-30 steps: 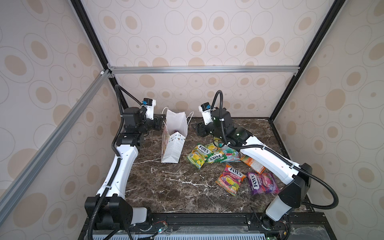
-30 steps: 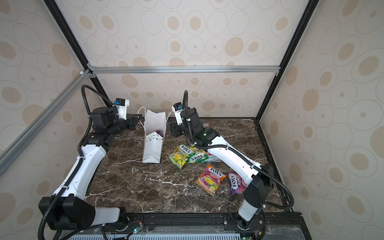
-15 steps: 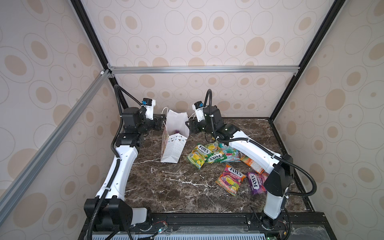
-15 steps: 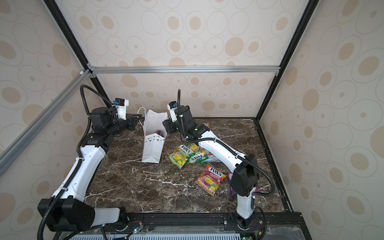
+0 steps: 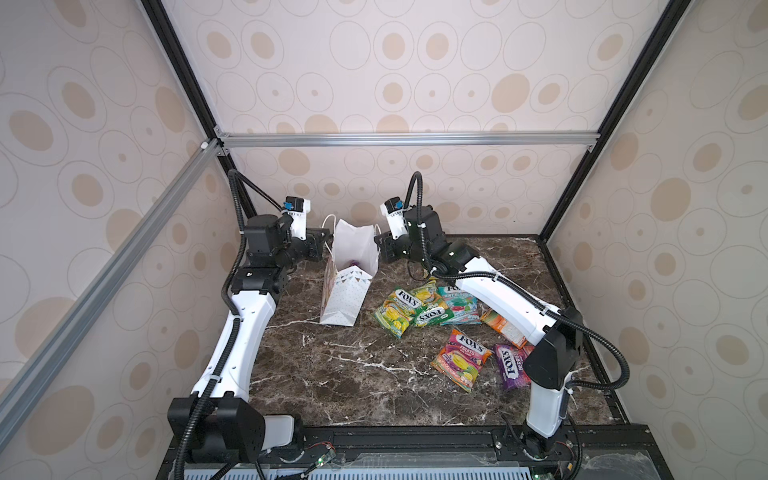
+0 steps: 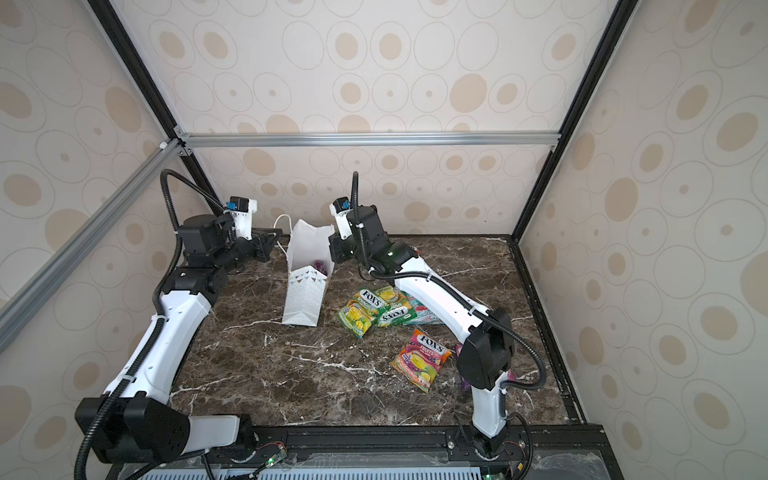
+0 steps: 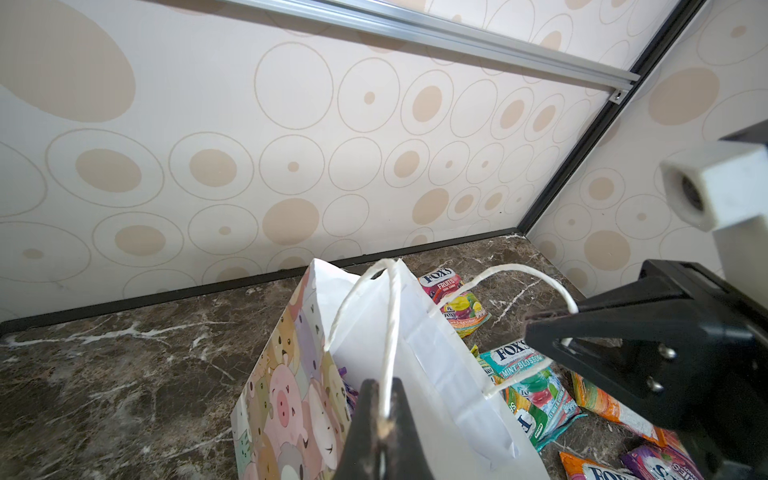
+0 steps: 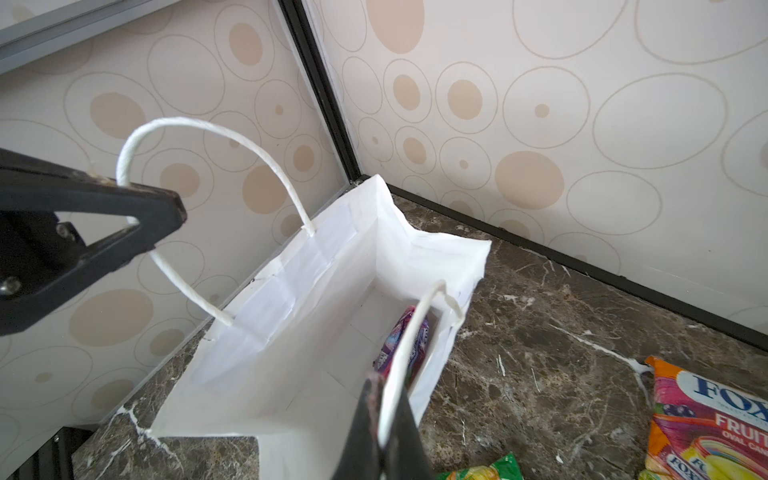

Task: Place the snacks into the paper bag
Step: 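Move the right gripper back over the candy packets nearer the robot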

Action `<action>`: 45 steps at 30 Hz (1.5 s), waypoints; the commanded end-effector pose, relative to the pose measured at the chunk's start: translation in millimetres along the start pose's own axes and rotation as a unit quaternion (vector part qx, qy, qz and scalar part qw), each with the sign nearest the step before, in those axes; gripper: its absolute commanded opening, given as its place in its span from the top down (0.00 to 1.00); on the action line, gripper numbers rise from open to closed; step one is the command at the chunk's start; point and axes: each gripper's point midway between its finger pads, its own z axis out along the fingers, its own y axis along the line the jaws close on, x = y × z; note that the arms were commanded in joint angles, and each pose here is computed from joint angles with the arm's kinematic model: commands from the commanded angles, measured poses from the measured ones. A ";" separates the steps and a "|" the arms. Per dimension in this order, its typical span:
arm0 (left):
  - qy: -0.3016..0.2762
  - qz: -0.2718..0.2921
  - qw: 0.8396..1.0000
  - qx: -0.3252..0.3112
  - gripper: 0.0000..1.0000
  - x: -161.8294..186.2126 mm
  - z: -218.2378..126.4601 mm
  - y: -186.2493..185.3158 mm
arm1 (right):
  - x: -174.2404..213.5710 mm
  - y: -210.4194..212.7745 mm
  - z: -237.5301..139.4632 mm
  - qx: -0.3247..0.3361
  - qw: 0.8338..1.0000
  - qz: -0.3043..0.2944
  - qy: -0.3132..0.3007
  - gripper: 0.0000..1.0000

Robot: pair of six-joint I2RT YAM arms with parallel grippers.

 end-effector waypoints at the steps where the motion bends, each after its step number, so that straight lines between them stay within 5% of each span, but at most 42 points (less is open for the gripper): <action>1: -0.007 0.017 1.000 -0.013 1.00 -8.0 -13.5 -2.8 | -15.6 14.9 -21.4 -0.031 0.999 -0.006 -0.005 1.00; 18: -0.013 0.051 0.993 -0.103 1.00 -0.8 -60.4 5.4 | -23.5 55.2 -76.9 -0.074 0.996 -0.037 -0.011 1.00; 30: -0.008 0.036 0.995 -0.093 1.00 38.4 -69.4 0.4 | 20.5 66.6 -76.8 -0.094 0.992 -0.071 0.036 1.00; 40: -0.010 0.040 0.988 -0.149 1.00 54.4 -79.6 17.6 | 21.3 67.0 -80.0 -0.093 0.990 -0.092 0.041 1.00; 45: -0.015 0.040 0.989 -0.143 0.94 39.8 -79.3 14.6 | 12.5 71.2 -80.0 -0.100 0.989 -0.100 0.031 0.85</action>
